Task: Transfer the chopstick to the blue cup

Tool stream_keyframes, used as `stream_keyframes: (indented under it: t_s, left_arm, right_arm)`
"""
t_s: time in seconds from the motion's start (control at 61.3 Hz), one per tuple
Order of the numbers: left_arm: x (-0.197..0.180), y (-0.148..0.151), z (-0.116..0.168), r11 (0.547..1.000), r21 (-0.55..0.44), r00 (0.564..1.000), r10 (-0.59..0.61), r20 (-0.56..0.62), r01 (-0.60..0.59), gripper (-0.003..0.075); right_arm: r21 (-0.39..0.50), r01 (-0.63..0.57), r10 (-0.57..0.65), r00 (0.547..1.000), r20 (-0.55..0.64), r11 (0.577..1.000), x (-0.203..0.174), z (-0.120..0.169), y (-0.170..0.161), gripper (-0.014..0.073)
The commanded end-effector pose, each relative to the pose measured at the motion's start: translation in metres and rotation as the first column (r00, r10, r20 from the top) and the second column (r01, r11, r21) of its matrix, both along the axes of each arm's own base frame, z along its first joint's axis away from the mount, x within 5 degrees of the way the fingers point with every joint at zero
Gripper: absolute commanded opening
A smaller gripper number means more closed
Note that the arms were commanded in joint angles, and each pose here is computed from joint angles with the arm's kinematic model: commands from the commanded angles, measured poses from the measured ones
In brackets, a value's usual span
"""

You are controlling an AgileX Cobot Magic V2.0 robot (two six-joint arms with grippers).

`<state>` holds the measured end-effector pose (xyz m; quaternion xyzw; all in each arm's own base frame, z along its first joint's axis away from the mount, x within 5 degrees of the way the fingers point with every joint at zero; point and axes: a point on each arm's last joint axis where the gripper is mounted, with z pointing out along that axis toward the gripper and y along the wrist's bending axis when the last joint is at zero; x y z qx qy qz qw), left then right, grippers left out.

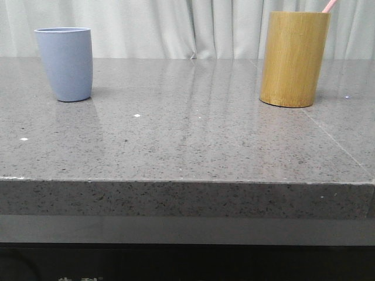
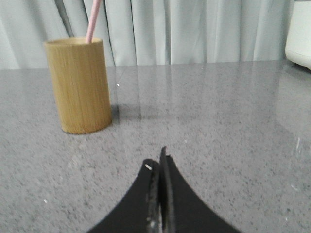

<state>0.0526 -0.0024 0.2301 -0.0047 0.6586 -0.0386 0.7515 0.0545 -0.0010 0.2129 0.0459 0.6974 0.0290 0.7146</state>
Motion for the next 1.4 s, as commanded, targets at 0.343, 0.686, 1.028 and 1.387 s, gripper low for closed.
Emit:
stream_keyframes:
  t_s: [0.343, 0.686, 1.028, 1.387]
  left_arm:
    - [-0.028, -0.001, 0.143, 1.0, -0.002, 0.998, -0.022, 0.054, 0.022, -0.0019]
    - [0.02, -0.004, 0.173, 0.999, 0.005, 0.968, -0.037, -0.247, 0.04, -0.0019]
    - [0.064, -0.006, 0.152, 0.999, 0.005, 0.914, -0.034, -0.403, 0.04, -0.0018]
    - [0.081, -0.006, 0.151, 0.999, 0.022, 0.921, -0.028, -0.388, 0.039, 0.0463]
  right_arm:
    - [-0.081, 0.011, -0.002, 0.994, 0.111, 0.997, -0.028, 0.139, 0.001, -0.0068]
    - [-0.077, -0.016, 0.002, 0.982, -0.188, 0.997, 0.026, 0.173, -0.001, -0.0068]
    - [-0.06, -0.036, 0.008, 0.911, -0.412, 0.998, 0.075, 0.148, -0.002, -0.0068]
    - [-0.088, -0.058, 0.014, 0.904, -0.428, 0.994, 0.081, 0.146, -0.001, 0.0457]
